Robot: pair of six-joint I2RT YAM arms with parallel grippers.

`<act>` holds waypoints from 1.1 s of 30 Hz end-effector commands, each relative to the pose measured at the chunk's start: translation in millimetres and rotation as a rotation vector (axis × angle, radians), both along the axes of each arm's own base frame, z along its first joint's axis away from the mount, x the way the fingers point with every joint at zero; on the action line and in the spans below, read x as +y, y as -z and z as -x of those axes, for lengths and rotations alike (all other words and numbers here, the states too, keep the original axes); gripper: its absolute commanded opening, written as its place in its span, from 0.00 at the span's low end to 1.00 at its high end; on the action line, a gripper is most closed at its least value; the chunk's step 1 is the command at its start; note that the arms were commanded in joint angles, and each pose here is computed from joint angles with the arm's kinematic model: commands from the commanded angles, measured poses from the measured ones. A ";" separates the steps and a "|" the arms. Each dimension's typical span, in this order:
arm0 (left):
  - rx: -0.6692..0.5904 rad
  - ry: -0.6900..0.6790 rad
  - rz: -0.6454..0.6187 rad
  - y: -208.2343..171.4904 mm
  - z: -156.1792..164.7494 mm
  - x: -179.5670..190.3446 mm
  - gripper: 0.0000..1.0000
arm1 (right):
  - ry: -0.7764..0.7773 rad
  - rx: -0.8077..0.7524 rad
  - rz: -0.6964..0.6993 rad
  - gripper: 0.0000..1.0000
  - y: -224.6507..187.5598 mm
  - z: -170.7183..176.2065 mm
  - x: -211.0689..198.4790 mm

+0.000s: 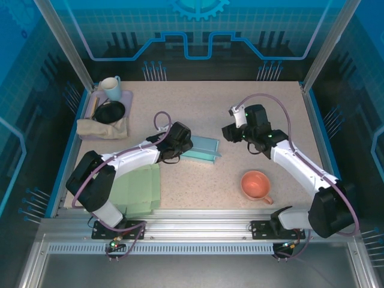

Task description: Fold the paper box

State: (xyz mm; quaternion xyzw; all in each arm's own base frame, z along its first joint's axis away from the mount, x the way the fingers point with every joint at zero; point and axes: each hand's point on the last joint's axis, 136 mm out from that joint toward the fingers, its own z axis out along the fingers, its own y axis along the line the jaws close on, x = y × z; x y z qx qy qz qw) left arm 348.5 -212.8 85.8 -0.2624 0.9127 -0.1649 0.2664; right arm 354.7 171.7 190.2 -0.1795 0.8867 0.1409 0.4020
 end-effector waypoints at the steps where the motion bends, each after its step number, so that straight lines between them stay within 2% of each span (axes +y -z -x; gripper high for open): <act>1: 0.035 0.004 -0.056 19.2 8.4 9.1 0.59 | 0.154 0.102 -0.040 0.48 18.9 11.0 3.4; 8: 0.046 0.011 -0.069 26.7 12.0 11.9 0.62 | 0.162 0.170 0.019 0.48 67.0 7.8 30.0; 18: 0.069 0.041 -0.095 38.9 14.2 11.3 0.69 | 0.204 0.267 0.072 0.49 128.2 4.8 35.1; 23: 0.067 0.042 -0.132 39.0 14.2 16.8 0.73 | 0.222 0.283 0.097 0.50 142.2 5.4 30.9; 28: 0.022 0.012 -0.244 14.1 13.6 40.1 0.87 | 0.228 0.285 0.101 0.50 148.0 8.0 28.5; 33: -0.014 0.037 -0.200 -3.4 19.9 39.3 0.93 | 0.218 0.276 0.077 0.49 146.6 10.5 30.3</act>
